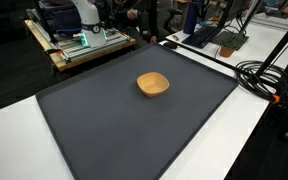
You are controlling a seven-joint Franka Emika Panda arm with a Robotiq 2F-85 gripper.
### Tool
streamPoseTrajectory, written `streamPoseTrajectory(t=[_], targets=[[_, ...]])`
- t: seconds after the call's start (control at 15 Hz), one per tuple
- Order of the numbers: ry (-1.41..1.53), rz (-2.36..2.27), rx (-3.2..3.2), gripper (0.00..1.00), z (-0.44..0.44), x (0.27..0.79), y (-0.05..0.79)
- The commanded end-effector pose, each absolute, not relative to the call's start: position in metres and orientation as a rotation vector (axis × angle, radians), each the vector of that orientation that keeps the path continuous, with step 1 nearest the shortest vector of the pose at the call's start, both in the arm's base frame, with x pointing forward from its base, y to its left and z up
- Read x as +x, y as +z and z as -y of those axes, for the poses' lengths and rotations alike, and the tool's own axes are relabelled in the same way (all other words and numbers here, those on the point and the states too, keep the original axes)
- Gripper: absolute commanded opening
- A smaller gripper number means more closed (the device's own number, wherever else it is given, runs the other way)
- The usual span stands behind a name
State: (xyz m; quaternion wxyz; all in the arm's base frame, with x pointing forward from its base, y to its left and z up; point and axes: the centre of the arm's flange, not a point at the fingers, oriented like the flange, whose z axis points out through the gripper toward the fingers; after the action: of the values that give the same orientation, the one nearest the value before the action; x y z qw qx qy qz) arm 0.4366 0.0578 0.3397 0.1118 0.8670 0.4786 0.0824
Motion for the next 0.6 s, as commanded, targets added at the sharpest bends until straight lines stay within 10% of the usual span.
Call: streamPoseTrajectory(t=[0.0,0.53], targets=[[0.249,-1.408,2.541,1.00,-0.060,0.438,0.342],[0.302,-1.540,2.373,1.00,-0.018,0.465,0.271]])
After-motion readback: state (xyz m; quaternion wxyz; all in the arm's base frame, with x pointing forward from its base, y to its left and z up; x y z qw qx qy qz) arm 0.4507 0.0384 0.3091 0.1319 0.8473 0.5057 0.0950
